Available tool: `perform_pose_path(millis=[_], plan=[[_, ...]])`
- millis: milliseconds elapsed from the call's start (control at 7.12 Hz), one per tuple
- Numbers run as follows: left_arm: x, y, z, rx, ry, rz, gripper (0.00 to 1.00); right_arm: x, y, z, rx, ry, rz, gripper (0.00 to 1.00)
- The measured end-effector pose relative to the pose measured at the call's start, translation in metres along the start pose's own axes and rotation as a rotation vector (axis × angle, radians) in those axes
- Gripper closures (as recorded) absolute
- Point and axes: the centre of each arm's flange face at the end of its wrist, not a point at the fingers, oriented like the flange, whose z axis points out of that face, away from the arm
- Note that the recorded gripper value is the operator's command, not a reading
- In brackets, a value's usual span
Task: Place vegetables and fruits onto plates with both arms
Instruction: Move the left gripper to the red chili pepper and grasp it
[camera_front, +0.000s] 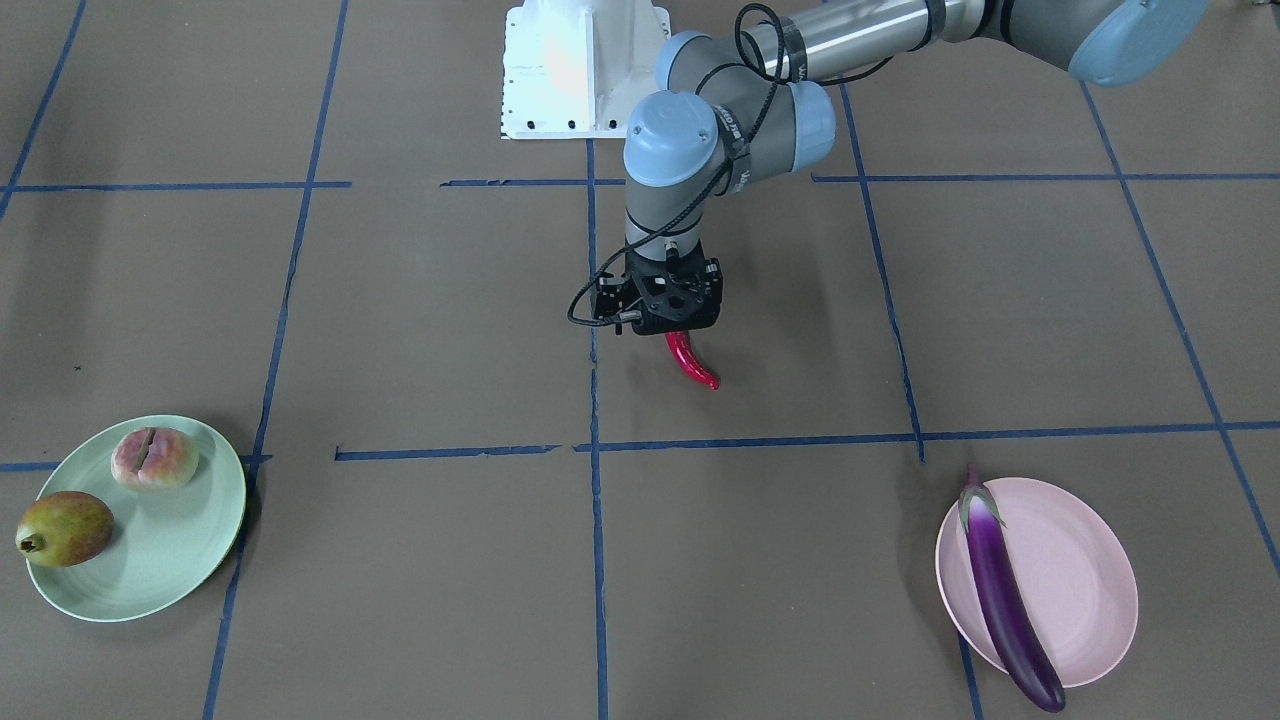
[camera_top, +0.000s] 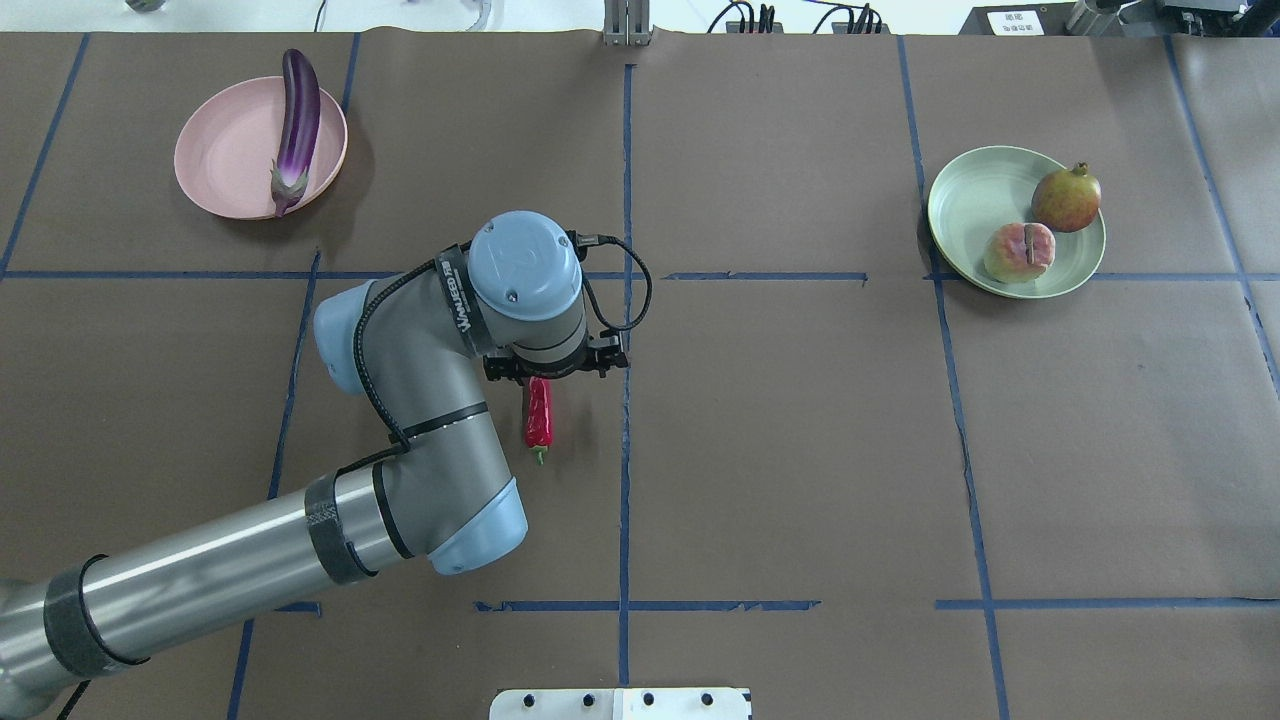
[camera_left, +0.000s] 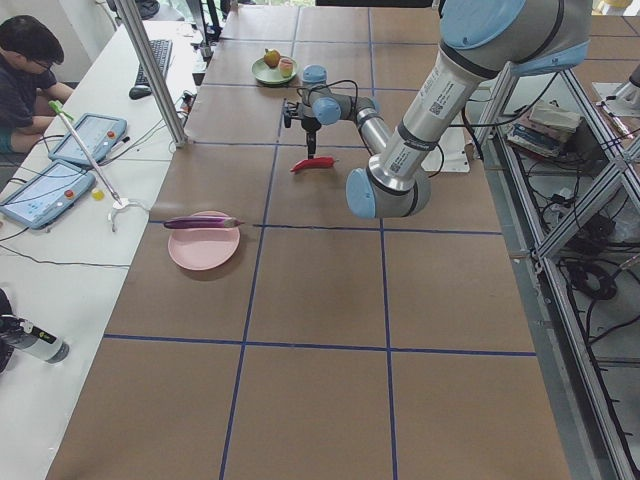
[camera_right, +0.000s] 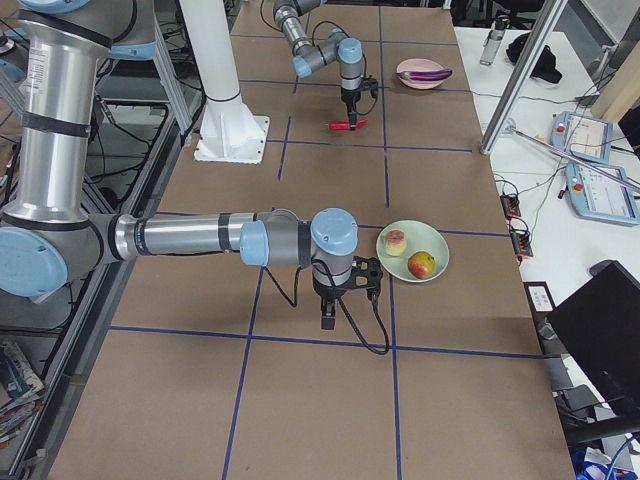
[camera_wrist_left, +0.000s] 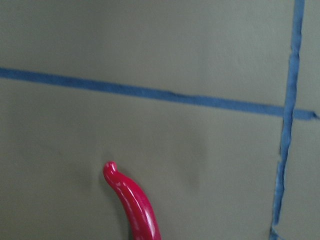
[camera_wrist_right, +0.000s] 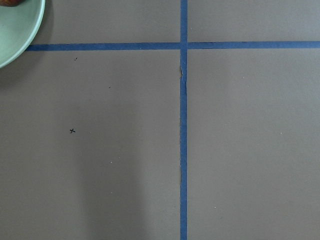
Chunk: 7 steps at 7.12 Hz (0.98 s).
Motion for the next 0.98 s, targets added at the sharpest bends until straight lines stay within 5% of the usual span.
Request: perform_pose_path(millis=[702,983], plan=[[-0.015,0.018,0.01,-0.013,-0.01,0.017,0.1,0.0,0.0,0.0,-0.001,0.0,0.001,0.0],[-0.024,0.021,0.012,-0.016,-0.013,0.016,0.86,0.0,0.0,0.001,-0.001,0.0,0.001,0.0]])
